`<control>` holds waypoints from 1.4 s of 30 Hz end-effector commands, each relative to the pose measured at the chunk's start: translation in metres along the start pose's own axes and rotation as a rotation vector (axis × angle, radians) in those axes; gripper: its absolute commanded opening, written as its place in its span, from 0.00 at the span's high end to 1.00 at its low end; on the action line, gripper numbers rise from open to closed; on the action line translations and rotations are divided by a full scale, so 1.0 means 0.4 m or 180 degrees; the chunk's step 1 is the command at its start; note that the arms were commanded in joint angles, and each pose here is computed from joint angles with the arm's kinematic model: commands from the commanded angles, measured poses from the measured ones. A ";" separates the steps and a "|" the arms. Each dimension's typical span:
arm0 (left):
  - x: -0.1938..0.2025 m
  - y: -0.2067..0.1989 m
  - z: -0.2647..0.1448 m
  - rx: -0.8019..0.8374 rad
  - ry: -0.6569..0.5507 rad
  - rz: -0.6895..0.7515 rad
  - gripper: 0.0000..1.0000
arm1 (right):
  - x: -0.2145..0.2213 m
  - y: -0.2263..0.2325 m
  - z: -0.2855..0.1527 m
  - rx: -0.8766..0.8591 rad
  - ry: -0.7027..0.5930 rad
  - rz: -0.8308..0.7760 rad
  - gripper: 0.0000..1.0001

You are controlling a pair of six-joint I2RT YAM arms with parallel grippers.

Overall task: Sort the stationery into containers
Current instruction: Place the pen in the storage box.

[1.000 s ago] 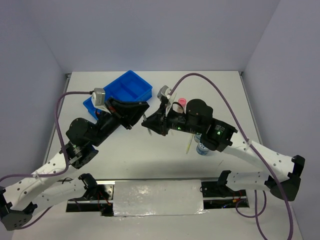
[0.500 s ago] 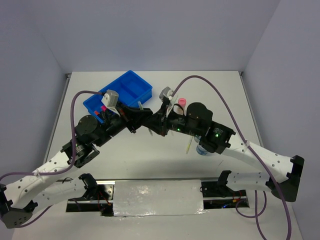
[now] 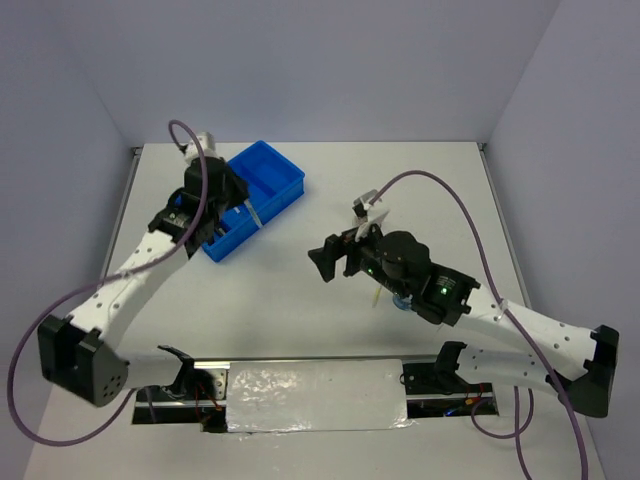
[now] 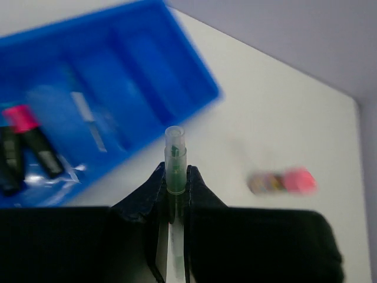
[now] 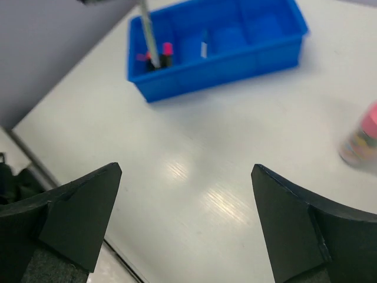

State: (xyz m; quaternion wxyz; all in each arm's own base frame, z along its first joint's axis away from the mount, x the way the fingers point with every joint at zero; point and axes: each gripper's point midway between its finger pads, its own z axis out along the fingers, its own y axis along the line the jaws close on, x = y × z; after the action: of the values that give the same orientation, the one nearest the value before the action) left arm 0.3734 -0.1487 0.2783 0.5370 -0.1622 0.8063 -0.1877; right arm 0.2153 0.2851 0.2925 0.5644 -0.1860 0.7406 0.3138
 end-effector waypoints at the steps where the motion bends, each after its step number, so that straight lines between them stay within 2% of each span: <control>1: -0.078 0.153 0.098 -0.0704 -0.0248 -0.0395 1.00 | 0.009 -0.106 -0.058 0.0621 -0.0143 0.0187 0.00; 3: -0.106 0.182 0.147 -0.0803 -0.0305 -0.0576 1.00 | 0.007 -0.108 -0.087 0.0567 -0.0177 0.0215 0.00; 7: -0.100 0.279 0.257 -0.1074 -0.0401 -0.0680 0.99 | 0.045 -0.126 -0.116 0.0584 -0.0071 0.0185 0.00; 10: -0.068 0.332 0.305 -0.1247 -0.0321 -0.0750 0.95 | 0.051 -0.124 -0.131 0.0526 -0.0090 0.0208 0.00; 12: -0.064 0.362 0.321 -0.1330 -0.0404 -0.0792 0.93 | 0.051 -0.117 -0.136 0.0460 -0.0100 0.0215 0.00; 18: -0.052 0.397 0.378 -0.1357 -0.0407 -0.0761 0.87 | 0.057 -0.103 -0.145 0.0328 -0.0078 0.0224 0.00; 20: -0.043 0.400 0.386 -0.1352 -0.0384 -0.0786 0.80 | 0.059 -0.102 -0.143 0.0317 -0.0079 0.0220 0.00; 21: -0.032 0.407 0.387 -0.1379 -0.0359 -0.0788 0.69 | 0.061 -0.101 -0.141 0.0320 -0.0070 0.0217 0.00; 25: 0.018 0.439 0.383 -0.1558 -0.0216 -0.0862 0.47 | 0.070 -0.104 -0.125 0.0379 0.0023 0.0179 0.00; 26: 0.020 0.441 0.384 -0.1580 -0.0200 -0.0869 0.35 | 0.075 -0.102 -0.118 0.0382 0.0062 0.0162 0.00; 29: 0.021 0.435 0.383 -0.1572 -0.0146 -0.0864 0.23 | 0.077 -0.099 -0.112 0.0397 0.0113 0.0198 0.00; 30: 0.008 0.426 0.372 -0.1549 -0.0143 -0.0868 0.16 | 0.076 -0.108 -0.106 0.0490 0.0125 0.0214 0.00; 32: -0.029 0.402 0.352 -0.1486 -0.0181 -0.0879 0.10 | 0.097 -0.132 -0.105 0.0725 0.0242 0.0325 0.00; 33: -0.072 0.371 0.326 -0.1373 -0.0266 -0.0895 0.02 | 0.106 -0.146 -0.095 0.0883 0.0328 0.0348 0.00; 36: -0.160 0.292 0.245 -0.1141 -0.0288 -0.0847 0.01 | 0.202 -0.228 -0.109 0.1706 0.0713 0.0596 0.00; 38: -0.173 0.249 0.185 -0.0989 -0.0153 -0.0735 0.01 | 0.229 -0.273 -0.123 0.2153 0.0745 0.0662 0.00; 39: -0.200 0.214 0.128 -0.0844 -0.0215 -0.0710 0.01 | 0.266 -0.291 -0.130 0.2374 0.0826 0.0760 0.00; 41: -0.169 0.202 0.071 -0.0717 -0.0113 -0.0550 0.01 | 0.316 -0.328 -0.140 0.2643 0.0885 0.0755 0.02; 42: -0.176 0.166 0.008 -0.0503 -0.0147 -0.0510 0.01 | 0.334 -0.345 -0.138 0.2752 0.0897 0.0855 0.05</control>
State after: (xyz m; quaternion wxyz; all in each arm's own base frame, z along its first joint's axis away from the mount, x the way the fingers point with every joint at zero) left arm 0.4457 -0.0399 0.2606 0.5057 -0.3376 0.7845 -0.1223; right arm 0.2203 0.1942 0.1582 0.4416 0.0241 0.8927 0.0862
